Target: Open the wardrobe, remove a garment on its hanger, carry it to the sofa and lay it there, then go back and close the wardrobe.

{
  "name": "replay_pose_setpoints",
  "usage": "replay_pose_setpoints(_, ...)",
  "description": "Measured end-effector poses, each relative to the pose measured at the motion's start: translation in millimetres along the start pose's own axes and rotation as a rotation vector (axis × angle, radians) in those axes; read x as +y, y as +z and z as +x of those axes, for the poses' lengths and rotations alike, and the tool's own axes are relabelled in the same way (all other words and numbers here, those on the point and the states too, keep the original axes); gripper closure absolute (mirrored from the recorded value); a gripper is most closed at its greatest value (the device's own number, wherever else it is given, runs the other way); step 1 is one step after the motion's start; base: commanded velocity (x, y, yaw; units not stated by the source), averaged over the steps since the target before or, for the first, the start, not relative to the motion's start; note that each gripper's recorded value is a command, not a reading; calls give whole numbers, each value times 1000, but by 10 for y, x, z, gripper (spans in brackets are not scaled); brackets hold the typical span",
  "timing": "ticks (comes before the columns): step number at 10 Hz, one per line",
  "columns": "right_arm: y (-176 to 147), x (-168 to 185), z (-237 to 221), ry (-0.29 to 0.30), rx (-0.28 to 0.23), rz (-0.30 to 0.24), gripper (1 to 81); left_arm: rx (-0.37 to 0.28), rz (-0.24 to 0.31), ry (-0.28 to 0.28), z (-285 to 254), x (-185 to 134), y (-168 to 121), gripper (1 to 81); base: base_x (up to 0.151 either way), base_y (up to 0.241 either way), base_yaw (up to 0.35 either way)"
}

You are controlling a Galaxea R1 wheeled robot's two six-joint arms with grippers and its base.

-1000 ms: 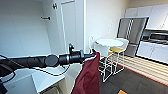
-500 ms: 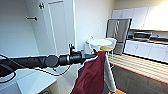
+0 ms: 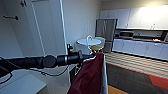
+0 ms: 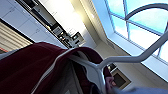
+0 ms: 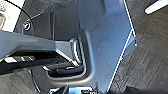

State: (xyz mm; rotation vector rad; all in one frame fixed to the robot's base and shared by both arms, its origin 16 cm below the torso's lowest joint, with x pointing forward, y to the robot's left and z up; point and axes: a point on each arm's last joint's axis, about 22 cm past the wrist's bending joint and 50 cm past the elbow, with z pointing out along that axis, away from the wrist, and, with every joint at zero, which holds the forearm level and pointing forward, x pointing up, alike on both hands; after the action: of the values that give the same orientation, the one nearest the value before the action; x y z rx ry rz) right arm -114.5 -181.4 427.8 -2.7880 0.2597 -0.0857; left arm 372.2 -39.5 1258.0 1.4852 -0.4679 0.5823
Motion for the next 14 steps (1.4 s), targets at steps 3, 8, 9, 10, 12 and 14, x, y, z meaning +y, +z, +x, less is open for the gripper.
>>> replay_pose_setpoints(3, -2, 18, 1, -1, 0, -4, 10, -5, -5, 4, -22, 18, 13, 811, 0, 0, -297)
replay_pose_setpoints(8, -5, 29, -15, 0, -1, -6, 10, -5, -4, 9, -26, 25, -3, 811, 0, 0, -297)
replay_pose_setpoints(9, -5, 32, -6, 0, 0, -7, 10, -7, -6, 10, -33, 32, 5, 811, 0, 0, -297)
replay_pose_setpoints(10, -4, 37, 9, -1, 2, -8, 10, -7, -7, 12, -37, 32, 8, 811, 0, 0, -297)
replay_pose_setpoints(12, -4, 37, 9, -1, 2, -8, 10, -7, -7, 12, -36, 34, 8, 811, 0, 0, -297)
replay_pose_setpoints(14, -3, 30, 2, -1, 1, -7, 10, -10, -9, 12, -49, 45, 9, 811, 0, 0, -297)
